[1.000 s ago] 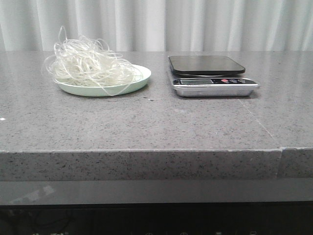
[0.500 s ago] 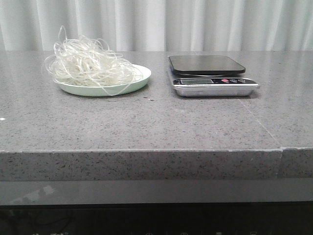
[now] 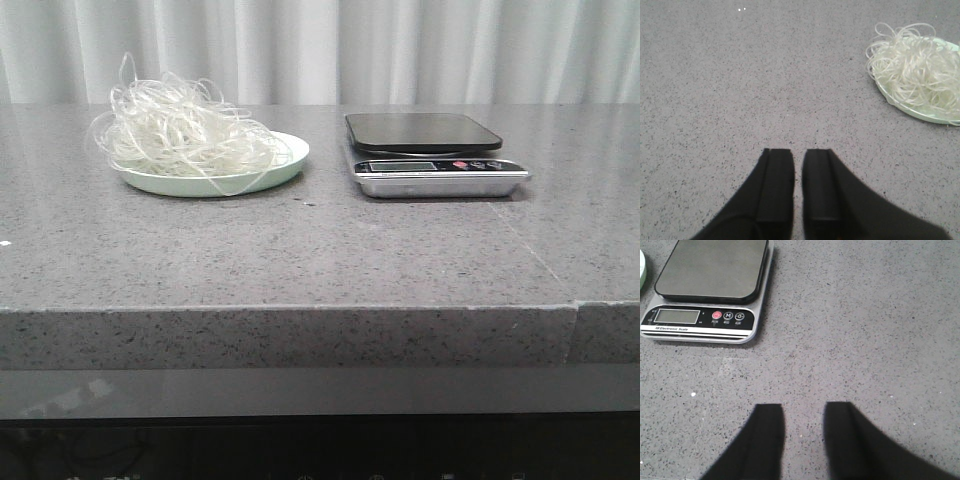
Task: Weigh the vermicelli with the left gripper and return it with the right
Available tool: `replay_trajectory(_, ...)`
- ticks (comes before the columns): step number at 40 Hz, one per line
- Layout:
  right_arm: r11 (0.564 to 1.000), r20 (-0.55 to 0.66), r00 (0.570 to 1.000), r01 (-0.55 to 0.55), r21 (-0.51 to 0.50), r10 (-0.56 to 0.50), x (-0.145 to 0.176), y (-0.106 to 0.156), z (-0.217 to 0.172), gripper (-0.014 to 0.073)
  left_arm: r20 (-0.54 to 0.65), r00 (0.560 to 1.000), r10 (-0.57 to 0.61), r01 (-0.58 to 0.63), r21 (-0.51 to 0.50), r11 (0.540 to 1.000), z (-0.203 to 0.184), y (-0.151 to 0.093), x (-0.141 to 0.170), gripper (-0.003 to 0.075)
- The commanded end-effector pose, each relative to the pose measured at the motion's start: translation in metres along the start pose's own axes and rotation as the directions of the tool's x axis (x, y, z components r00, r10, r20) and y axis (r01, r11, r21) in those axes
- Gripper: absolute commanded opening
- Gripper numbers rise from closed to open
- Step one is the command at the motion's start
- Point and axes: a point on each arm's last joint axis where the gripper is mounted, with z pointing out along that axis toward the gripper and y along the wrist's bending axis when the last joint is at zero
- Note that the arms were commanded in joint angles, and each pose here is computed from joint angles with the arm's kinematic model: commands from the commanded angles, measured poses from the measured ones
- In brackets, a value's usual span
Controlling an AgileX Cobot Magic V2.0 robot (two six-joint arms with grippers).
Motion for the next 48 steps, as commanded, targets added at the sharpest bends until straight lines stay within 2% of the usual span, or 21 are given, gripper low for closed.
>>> replay_trajectory(1, 1.0, 0.086, 0.996, 0.016, 0.008, -0.017, -0.014, 0.0, -0.006, 0.0513, 0.115, 0.993, -0.006, 0.005, 0.011, 1.0, -0.005, -0.001, -0.016, 0.0398)
replay_trajectory(4, 1.0, 0.085, 0.996, 0.016, 0.008, -0.017, -0.014, 0.0, -0.006, 0.0547, 0.12, 0.993, -0.007, 0.005, 0.012, 1.0, -0.005, -0.001, -0.017, 0.0517)
replay_trajectory(7, 1.0, 0.085, 0.996, 0.016, 0.008, -0.017, -0.014, 0.0, -0.006, 0.0548, 0.124, 0.992, -0.011, 0.009, 0.018, 1.0, -0.004, -0.002, -0.017, 0.0565)
replay_trajectory(11, 1.0, 0.085, 0.996, 0.016, 0.008, -0.017, -0.014, 0.0, -0.006, 0.0548, 0.155, 0.988, 0.0, -0.009, 0.058, 0.998, -0.002, -0.008, -0.022, 0.0566)
replay_trajectory(14, 1.0, 0.085, 0.996, 0.015, 0.008, -0.016, -0.014, 0.0, -0.006, 0.0548, 0.166, 0.985, 0.047, -0.065, 0.105, 0.992, 0.001, -0.017, -0.029, 0.0566)
replay_trajectory(21, 1.0, 0.085, 0.996, 0.015, 0.008, -0.016, -0.014, 0.0, -0.006, 0.0548, 0.126, 0.986, 0.112, -0.138, 0.228, 0.964, 0.02, -0.046, -0.044, 0.0566)
replay_trajectory(28, 1.0, 0.082, 0.996, 0.015, 0.008, -0.016, -0.014, 0.0, -0.006, 0.0548, 0.067, 0.983, 0.173, -0.186, 0.311, 0.932, 0.054, -0.08, -0.056, 0.0566)
replay_trajectory(33, 1.0, 0.082, 0.996, 0.015, 0.008, -0.016, -0.014, 0.0, -0.006, 0.0548, 0.045, 0.98, 0.195, -0.199, 0.334, 0.921, 0.083, -0.1, -0.064, 0.0566)
replay_trajectory(48, 1.0, 0.082, 0.996, 0.015, 0.008, -0.016, -0.014, 0.0, -0.006, 0.0548, -0.017, 0.975, 0.222, -0.204, 0.335, 0.92, 0.167, -0.137, -0.082, 0.0565)
